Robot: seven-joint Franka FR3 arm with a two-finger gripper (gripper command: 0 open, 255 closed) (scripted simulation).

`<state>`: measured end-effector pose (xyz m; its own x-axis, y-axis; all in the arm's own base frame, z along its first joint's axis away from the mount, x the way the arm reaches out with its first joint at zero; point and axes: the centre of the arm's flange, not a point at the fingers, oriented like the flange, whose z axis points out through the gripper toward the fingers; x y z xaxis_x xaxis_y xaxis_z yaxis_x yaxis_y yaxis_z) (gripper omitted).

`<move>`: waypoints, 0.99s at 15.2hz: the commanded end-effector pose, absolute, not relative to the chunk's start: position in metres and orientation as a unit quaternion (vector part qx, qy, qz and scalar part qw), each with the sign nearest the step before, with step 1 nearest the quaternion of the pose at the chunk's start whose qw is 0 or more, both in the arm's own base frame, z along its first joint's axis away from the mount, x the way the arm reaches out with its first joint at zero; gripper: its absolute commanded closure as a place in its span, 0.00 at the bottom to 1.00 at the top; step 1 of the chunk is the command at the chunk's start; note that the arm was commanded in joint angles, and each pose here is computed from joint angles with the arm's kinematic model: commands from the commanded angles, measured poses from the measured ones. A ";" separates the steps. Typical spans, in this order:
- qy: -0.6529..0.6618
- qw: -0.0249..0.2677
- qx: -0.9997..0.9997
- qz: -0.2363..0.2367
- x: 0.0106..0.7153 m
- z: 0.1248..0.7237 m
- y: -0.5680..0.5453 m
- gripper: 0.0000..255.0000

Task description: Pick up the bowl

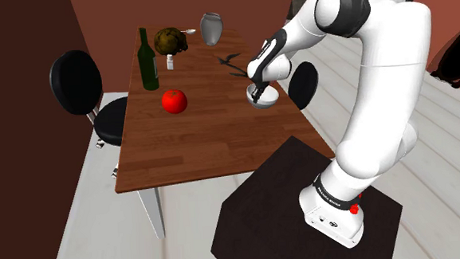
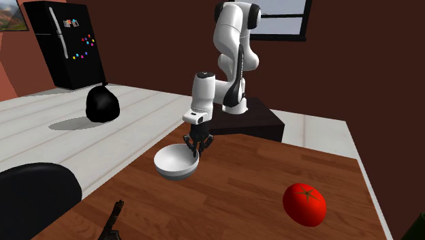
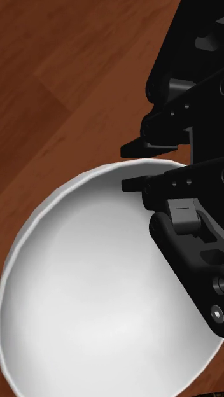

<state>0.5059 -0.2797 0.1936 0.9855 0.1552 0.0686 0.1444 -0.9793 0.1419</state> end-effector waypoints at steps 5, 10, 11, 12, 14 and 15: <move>0.075 0.068 0.994 0.040 0.506 0.208 -0.280 1.00; 0.075 0.068 0.994 0.040 0.506 0.235 -0.280 1.00; 0.075 0.068 0.994 0.040 0.506 0.240 -0.280 1.00; 0.075 0.068 0.994 0.040 0.506 0.245 -0.280 1.00; 0.075 0.068 0.994 0.040 0.506 0.256 -0.280 1.00; 0.075 0.068 0.994 0.040 0.506 0.261 -0.280 1.00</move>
